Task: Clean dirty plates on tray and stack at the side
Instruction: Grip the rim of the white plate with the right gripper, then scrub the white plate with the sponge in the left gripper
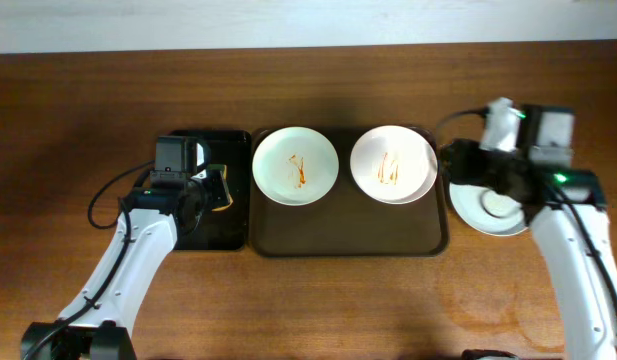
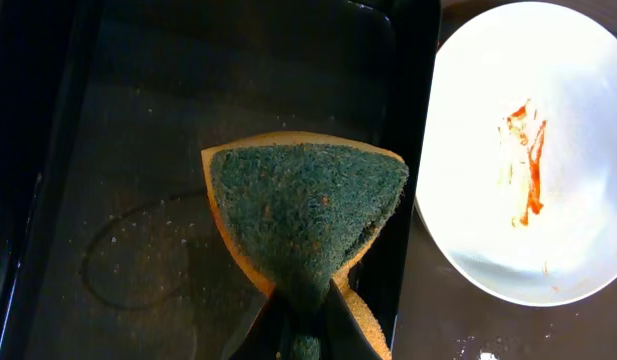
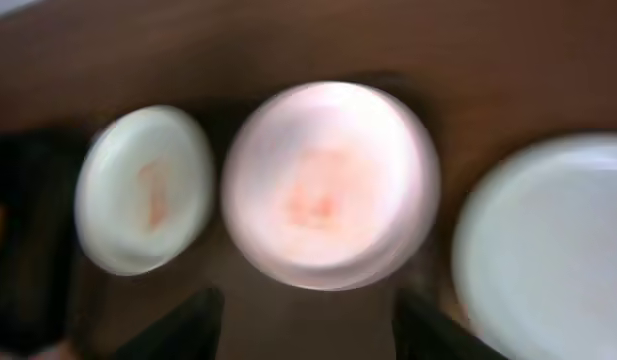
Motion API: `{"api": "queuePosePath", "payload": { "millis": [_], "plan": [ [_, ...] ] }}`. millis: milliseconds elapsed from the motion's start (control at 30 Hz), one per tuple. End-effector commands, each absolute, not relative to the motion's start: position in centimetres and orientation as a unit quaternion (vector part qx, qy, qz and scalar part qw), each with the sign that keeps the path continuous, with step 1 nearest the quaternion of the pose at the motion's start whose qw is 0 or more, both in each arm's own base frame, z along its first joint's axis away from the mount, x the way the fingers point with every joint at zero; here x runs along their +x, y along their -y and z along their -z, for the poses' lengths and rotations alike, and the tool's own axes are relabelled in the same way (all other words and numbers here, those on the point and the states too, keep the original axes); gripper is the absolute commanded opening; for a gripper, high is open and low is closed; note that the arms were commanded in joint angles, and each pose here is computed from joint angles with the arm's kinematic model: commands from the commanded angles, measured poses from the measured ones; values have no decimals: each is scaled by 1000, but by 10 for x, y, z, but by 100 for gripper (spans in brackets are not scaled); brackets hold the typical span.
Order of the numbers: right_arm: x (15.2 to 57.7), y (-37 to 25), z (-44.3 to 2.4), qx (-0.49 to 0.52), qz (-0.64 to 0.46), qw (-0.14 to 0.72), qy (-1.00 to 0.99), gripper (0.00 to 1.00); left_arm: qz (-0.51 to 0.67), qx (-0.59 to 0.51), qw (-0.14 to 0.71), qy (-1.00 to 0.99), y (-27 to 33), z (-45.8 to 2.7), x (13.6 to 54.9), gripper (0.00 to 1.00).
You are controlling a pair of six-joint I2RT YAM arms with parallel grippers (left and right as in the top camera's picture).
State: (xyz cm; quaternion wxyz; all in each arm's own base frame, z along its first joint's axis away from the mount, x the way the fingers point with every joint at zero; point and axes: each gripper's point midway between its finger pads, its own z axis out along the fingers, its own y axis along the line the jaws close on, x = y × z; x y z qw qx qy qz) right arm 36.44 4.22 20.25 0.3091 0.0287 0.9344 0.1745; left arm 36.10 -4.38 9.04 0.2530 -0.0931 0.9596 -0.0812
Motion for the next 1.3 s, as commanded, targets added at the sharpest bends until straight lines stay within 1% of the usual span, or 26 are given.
{"api": "queuePosePath", "payload": {
  "millis": [0, 33, 100, 200, 300, 333, 367, 533, 600, 700, 767, 833, 900, 967, 1033, 1167, 1267],
  "plan": [
    [369, -105, -193, -59, -205, 284, -935, 55, 80, -85, 260, -958, 42, -95, 362, 0],
    [370, -126, -182, -83, -212, 272, -935, 55, 79, -85, 260, -958, 42, -95, 362, 0],
    [374, -154, -162, -90, -218, 251, -939, 55, 80, -85, 261, -958, 42, -95, 362, 0],
    [379, -185, -126, -70, -223, 214, -948, 51, 79, -85, 260, -958, 42, -95, 362, 0],
    [385, -209, -96, -60, -230, 195, -952, 44, 79, -86, 259, -959, 42, -95, 361, 0],
    [387, -215, -84, -51, -229, 187, -954, 43, 79, -85, 259, -959, 42, -95, 361, 0],
    [390, -220, -74, -42, -228, 183, -955, 41, 79, -85, 258, -959, 42, -95, 361, 0],
    [400, -220, -35, 23, -201, 170, -964, 40, 78, -86, 254, -960, 42, -94, 359, 0],
    [399, -220, -22, 40, -198, 157, -967, 36, 78, -86, 253, -960, 42, -93, 359, 0],
    [396, -219, -9, 48, -193, 142, -970, 25, 78, -86, 253, -960, 42, -93, 359, 0],
    [392, -218, -7, 48, -190, 133, -972, 16, 78, -86, 253, -960, 42, -93, 359, 0],
    [384, -214, -3, 50, -182, 116, -975, 11, 83, -84, 253, -960, 44, -94, 358, 0],
    [372, -208, 2, 45, -167, 93, -980, 9, 112, -72, 249, -959, 54, -95, 358, 0],
    [364, -204, 5, 34, -155, 77, -984, 6, 171, -27, 253, -952, 80, -103, 359, 0],
    [359, -200, 7, 36, -147, 68, -986, 6, 215, 0, 258, -942, 102, -111, 359, 0],
    [357, -199, 7, 37, -144, 63, -987, 4, 234, 39, 253, -938, 136, -112, 353, 0],
    [357, -199, 7, 37, -145, 63, -987, 4, 249, 29, 233, -940, 158, -102, 350, 0]
  ]
}}
